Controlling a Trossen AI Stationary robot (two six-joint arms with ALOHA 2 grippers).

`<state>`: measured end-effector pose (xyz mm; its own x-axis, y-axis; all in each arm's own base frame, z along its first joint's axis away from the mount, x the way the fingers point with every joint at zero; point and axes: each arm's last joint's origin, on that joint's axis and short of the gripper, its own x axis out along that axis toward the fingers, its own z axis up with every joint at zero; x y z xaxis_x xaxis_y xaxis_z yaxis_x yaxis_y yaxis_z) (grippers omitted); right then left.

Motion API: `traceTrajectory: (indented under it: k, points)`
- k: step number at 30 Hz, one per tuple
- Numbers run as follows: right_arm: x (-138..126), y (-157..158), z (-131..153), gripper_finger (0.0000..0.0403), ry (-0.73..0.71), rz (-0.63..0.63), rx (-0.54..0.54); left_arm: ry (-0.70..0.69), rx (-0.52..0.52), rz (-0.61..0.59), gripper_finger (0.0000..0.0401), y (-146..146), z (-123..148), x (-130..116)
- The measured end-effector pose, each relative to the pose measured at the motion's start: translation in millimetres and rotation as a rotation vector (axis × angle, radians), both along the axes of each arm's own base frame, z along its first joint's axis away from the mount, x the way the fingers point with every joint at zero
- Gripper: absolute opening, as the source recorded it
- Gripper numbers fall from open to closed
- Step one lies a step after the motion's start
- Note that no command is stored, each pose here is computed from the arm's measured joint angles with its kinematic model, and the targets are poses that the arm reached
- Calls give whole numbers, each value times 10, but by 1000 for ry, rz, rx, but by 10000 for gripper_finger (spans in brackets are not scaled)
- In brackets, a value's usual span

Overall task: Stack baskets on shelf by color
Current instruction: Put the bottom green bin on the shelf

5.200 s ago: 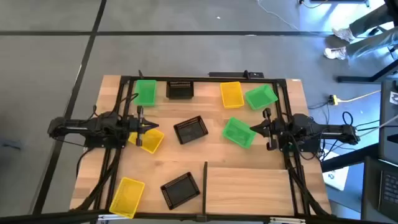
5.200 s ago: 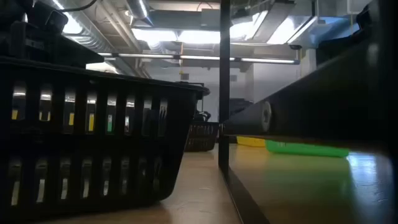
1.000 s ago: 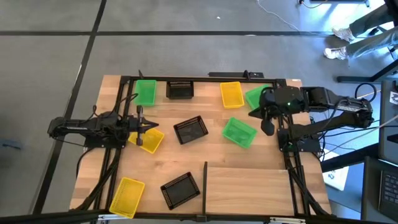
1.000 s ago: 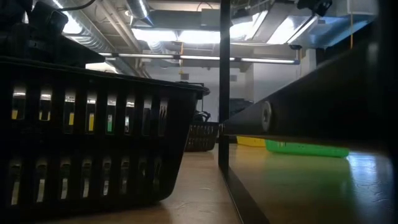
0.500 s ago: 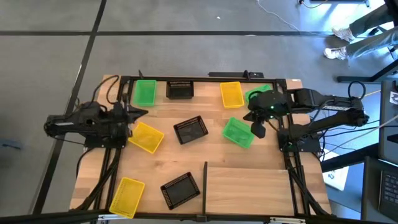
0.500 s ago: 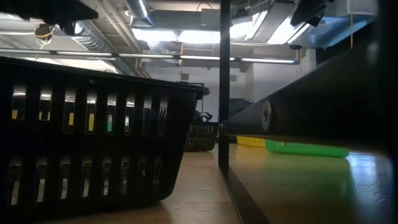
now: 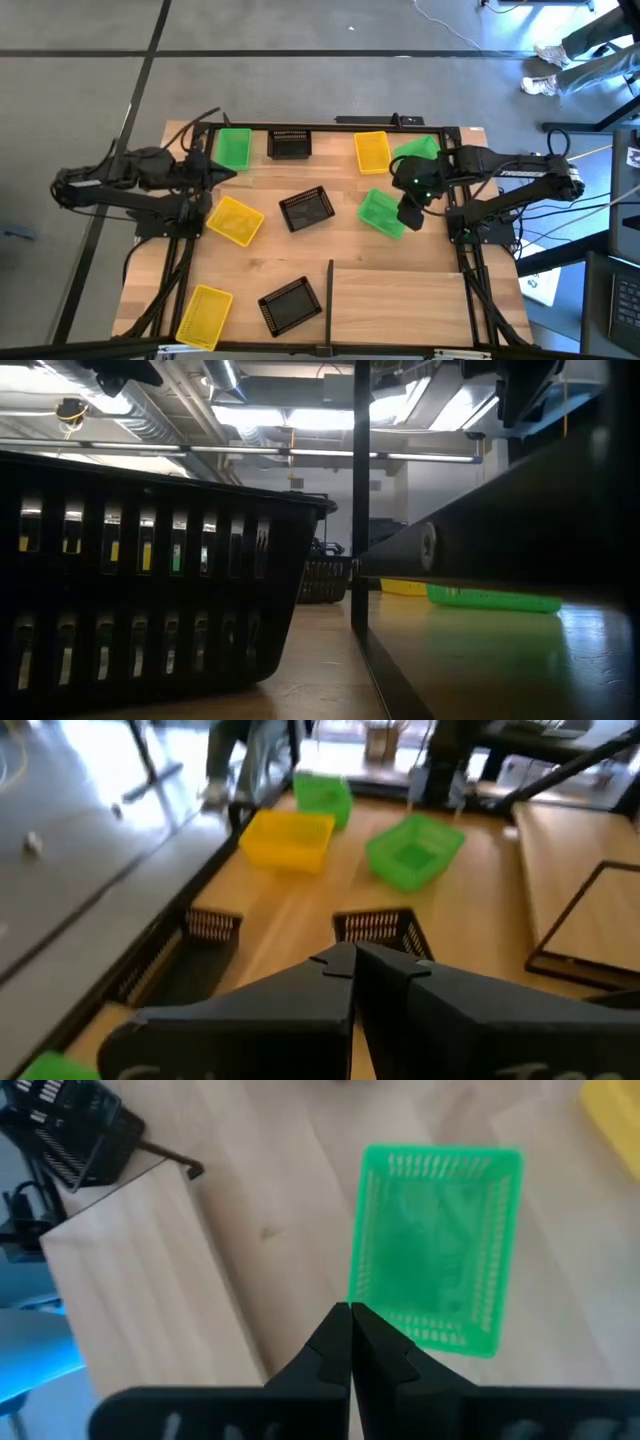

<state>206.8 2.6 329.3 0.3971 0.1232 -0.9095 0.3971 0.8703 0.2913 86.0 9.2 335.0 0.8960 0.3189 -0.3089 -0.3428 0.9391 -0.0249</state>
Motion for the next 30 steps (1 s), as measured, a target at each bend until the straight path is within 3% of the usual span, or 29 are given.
traceTrajectory:
  k: [14,19,26,30]
  points:
    - [38,1,-26,80,15,-38,17,-9,-129,50,0,1,49,23]
    - [100,1,-72,108,22,41,-16,-8,-128,46,0,-1,50,24]
    - [277,55,-247,111,87,201,-61,-8,-127,46,0,0,50,24]
    - [378,9,-370,111,167,58,-92,-8,-127,46,0,0,50,24]
